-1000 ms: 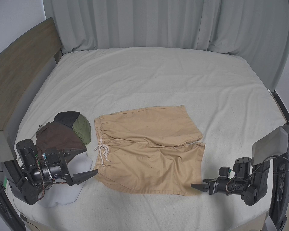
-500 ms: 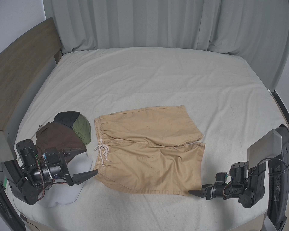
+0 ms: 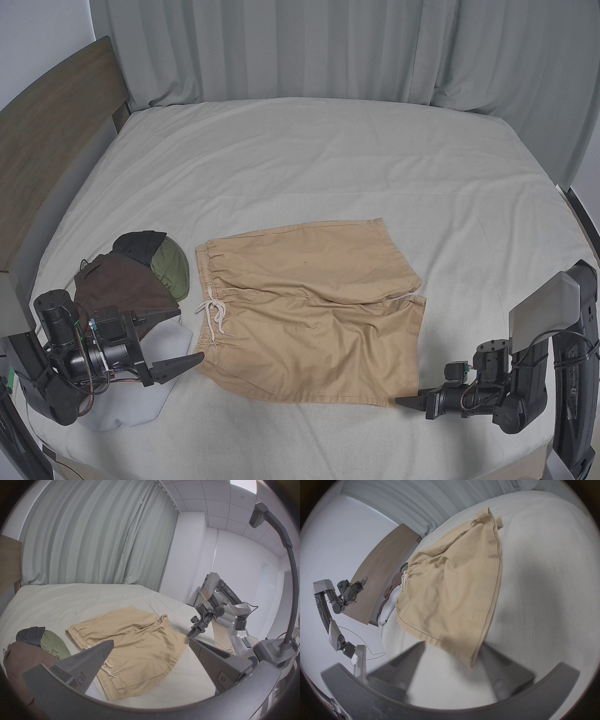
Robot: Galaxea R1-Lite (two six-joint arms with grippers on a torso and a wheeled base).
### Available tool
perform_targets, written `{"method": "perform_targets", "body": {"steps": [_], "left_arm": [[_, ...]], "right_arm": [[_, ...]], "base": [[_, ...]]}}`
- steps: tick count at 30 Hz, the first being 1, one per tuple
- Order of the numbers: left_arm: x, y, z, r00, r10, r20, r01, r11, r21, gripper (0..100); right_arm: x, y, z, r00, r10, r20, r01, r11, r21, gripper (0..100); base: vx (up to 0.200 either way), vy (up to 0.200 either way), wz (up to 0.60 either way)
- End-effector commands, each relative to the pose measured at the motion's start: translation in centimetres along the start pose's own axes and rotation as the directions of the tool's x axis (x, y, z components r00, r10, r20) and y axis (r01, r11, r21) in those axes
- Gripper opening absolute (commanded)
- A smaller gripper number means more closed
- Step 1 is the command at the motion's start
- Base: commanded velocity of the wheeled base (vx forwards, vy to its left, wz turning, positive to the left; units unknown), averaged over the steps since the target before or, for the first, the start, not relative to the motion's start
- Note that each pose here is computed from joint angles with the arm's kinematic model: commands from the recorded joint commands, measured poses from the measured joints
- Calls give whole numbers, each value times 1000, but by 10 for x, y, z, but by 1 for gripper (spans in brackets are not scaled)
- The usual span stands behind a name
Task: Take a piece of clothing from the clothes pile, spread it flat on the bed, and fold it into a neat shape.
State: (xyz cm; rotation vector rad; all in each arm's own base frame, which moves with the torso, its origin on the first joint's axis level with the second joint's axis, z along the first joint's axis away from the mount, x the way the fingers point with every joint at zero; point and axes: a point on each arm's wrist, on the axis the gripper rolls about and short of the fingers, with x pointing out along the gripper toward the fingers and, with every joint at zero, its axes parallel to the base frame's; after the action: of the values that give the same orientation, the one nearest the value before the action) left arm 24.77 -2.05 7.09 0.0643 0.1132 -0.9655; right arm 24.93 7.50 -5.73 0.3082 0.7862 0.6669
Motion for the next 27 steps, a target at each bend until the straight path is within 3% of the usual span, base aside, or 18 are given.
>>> {"method": "perform_targets", "body": {"steps": [1,18,24,27], "left_arm": [[0,0,0,1000,0,0,0,1000,0,100],[0,0,-3,1000,5,-8,-5,1000,-11,100],[-4,-13,-12,995,71,-71,-85,975,-207,100],[-1,-11,-10,993,93,-68,-106,968,-229,100]], "right_arm": [[1,-1,-1,1000,0,-4,0,1000,1,0],[-2,-3,-1,1000,-15,1,15,1000,5,0],[-4,-3,0,1000,-19,5,19,1000,8,0],[-4,-3,-1,1000,-23,1,23,1000,10,0]], "base": [[0,0,0],[0,0,0],[0,0,0],[0,0,0]]}}
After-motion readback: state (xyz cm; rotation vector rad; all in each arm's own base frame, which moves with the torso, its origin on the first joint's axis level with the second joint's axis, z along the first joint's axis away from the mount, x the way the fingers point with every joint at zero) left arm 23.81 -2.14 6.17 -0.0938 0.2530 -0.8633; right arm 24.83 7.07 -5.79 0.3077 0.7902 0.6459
